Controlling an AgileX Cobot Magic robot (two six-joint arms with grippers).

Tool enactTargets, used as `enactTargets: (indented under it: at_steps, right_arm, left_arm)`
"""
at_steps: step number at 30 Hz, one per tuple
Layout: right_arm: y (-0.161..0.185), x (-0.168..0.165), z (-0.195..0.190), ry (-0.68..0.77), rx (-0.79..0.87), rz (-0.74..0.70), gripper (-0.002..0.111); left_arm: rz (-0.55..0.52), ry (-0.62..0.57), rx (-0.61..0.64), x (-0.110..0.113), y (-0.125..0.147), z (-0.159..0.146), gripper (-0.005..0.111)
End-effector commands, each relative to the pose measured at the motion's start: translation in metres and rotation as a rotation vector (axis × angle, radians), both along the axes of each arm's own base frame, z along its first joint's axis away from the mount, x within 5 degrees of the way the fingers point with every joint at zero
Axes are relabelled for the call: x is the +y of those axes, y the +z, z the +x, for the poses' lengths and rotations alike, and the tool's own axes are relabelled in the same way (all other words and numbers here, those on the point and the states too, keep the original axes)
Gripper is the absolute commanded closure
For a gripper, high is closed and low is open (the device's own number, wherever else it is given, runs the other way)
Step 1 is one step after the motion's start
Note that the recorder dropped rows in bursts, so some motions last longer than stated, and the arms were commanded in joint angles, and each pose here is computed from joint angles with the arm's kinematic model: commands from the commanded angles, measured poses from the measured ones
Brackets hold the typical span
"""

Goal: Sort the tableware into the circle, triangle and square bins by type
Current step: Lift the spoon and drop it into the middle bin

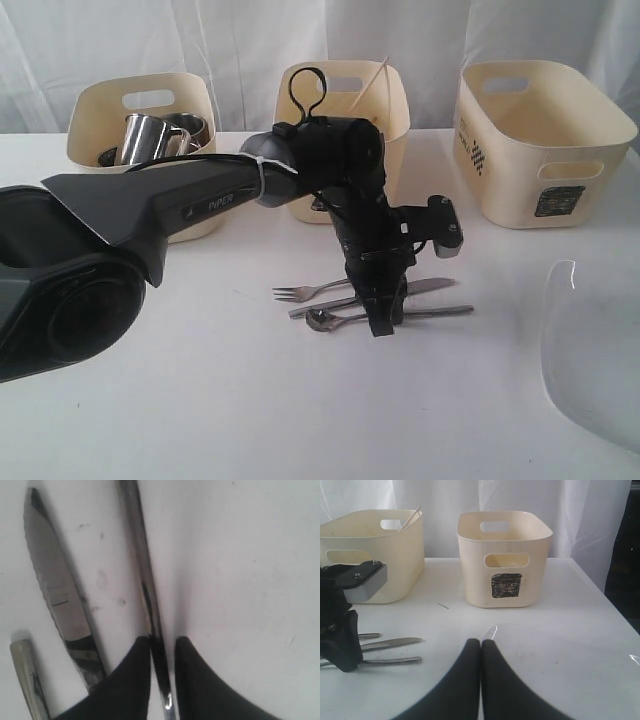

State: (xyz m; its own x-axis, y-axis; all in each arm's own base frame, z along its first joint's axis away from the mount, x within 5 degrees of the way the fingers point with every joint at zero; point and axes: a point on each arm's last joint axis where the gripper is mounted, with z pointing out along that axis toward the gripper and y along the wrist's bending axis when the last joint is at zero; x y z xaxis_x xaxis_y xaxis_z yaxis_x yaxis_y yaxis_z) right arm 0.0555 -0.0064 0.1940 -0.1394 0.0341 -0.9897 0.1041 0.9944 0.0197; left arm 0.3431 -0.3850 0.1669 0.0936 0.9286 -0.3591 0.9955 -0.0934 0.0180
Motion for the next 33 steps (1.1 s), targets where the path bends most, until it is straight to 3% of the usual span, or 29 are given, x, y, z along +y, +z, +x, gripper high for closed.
enactTargets:
  at_steps: [1,9,14,17,23,26,33]
  right_arm:
    - [-0.001,0.0,0.0,0.003,-0.008,-0.005,0.108]
    - [-0.001,0.0,0.0,0.003,-0.01,-0.006,0.108]
    - [-0.001,0.0,0.0,0.003,-0.01,-0.006,0.108]
    - [-0.001,0.0,0.0,0.003,-0.008,-0.005,0.108]
    - [-0.001,0.0,0.0,0.003,-0.008,-0.005,0.108]
    - [-0.001,0.0,0.0,0.003,-0.008,-0.005,0.108]
    - [-0.001,0.0,0.0,0.003,-0.008,-0.005,0.108]
  left_arm:
    - [0.068,0.032,0.006,0.004,-0.006,-0.001,0.107]
    - [0.093,0.059,0.003,0.008,0.007,-0.003,0.107]
    - [-0.014,0.068,-0.036,0.008,0.053,-0.009,0.107]
    - [-0.134,0.087,-0.103,0.009,0.092,-0.013,0.107]
    - [-0.392,0.156,-0.328,0.009,0.151,-0.008,0.107]
    - [-0.492,0.191,-0.509,0.005,0.164,0.006,0.107]
    - [-0.589,0.213,-0.712,0.004,0.168,0.027,0.107]
